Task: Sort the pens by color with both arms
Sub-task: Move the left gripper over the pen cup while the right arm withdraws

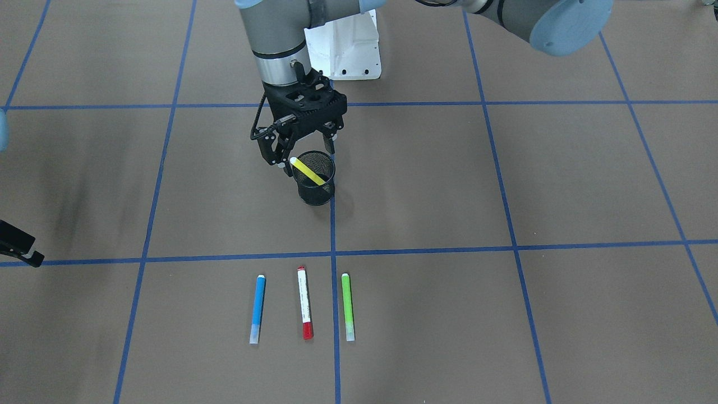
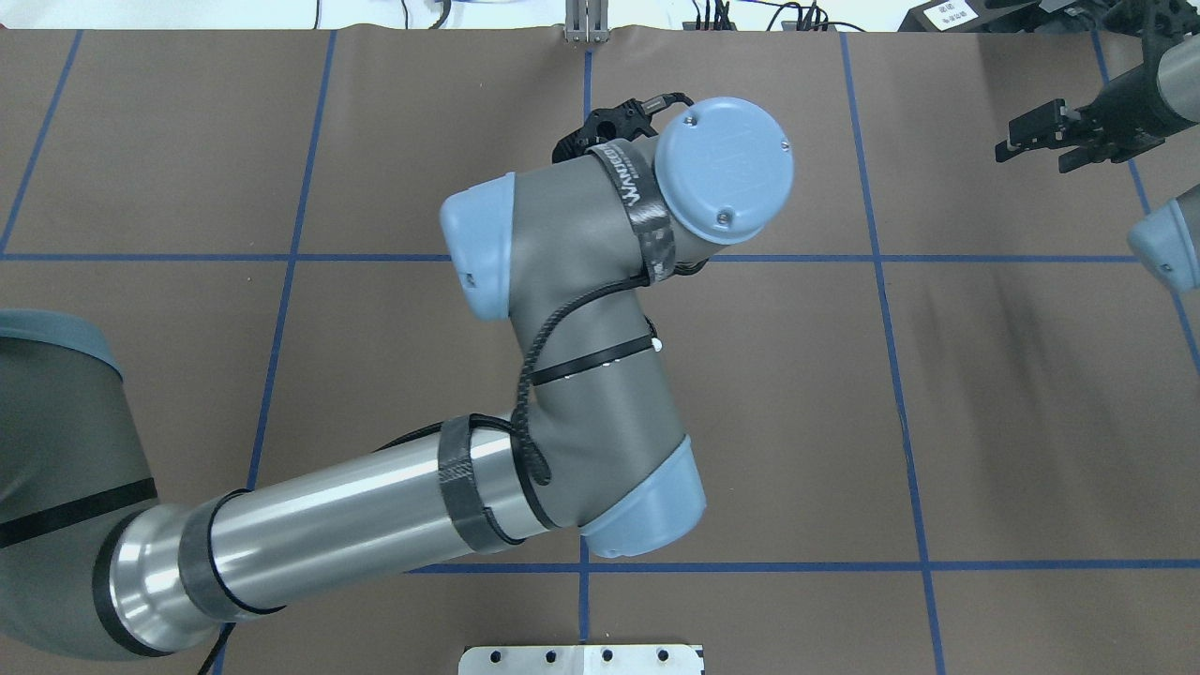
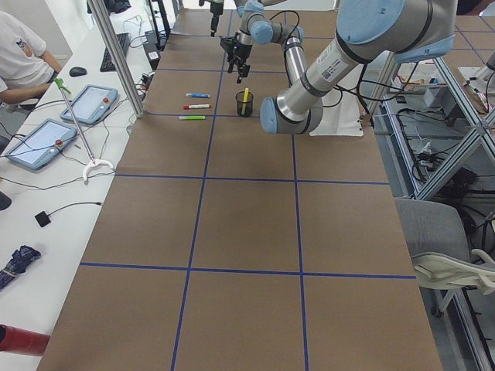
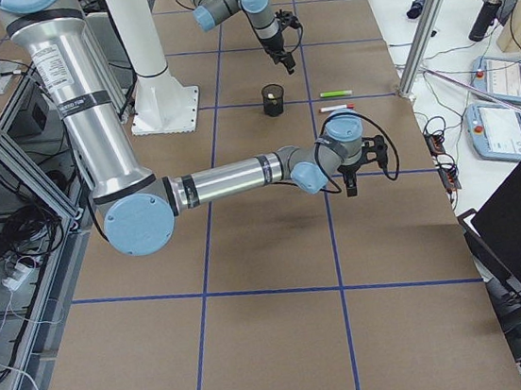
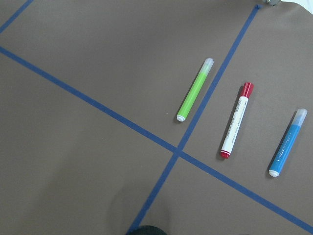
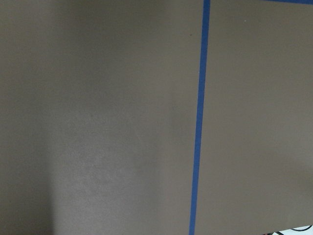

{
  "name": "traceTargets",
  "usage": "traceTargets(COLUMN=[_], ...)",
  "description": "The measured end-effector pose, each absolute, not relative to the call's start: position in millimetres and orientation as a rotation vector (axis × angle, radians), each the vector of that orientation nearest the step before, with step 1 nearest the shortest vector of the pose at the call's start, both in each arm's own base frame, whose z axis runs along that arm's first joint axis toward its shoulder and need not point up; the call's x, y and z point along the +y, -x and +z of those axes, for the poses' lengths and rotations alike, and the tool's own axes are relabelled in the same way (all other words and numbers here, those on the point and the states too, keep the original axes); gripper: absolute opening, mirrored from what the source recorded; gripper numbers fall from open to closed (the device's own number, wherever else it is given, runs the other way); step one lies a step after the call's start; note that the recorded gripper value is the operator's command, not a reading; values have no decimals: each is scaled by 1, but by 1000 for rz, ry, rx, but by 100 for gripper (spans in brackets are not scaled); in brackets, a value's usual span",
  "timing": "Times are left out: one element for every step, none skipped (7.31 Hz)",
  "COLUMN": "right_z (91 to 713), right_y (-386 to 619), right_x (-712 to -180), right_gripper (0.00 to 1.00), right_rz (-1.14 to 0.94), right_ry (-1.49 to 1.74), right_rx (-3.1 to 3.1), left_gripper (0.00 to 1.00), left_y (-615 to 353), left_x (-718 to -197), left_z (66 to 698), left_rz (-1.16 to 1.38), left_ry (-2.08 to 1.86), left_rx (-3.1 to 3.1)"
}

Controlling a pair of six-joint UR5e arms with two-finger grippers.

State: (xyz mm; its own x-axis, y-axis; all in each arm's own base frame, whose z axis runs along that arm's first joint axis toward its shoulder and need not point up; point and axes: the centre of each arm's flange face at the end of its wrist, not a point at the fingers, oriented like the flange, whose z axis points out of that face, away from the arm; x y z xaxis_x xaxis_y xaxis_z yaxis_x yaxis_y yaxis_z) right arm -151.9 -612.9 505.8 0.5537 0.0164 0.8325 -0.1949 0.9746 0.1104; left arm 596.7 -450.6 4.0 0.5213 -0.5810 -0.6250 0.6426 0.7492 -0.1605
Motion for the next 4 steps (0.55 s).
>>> traceTargets(right_z=[509,510,510,509], right_y=[149,148,148,147], right_x=[-612,-612,-612,-612], right_gripper=[100,100,100,100], right_rz=[132,137,140,142], right_ry=[-195,-193,-193,-193], right_rx=[-977,-977,-977,-978], left_gripper=[92,92,92,92], left_y=[-620,-635,-649,-662], left_x=[-444,-439,-437,-433], left_z=[0,0,-1,-1], left_rz=[-771,-800,-830,-850], left_ry=[-104,-109,-116,-128], left_rx=[677,640,601,569])
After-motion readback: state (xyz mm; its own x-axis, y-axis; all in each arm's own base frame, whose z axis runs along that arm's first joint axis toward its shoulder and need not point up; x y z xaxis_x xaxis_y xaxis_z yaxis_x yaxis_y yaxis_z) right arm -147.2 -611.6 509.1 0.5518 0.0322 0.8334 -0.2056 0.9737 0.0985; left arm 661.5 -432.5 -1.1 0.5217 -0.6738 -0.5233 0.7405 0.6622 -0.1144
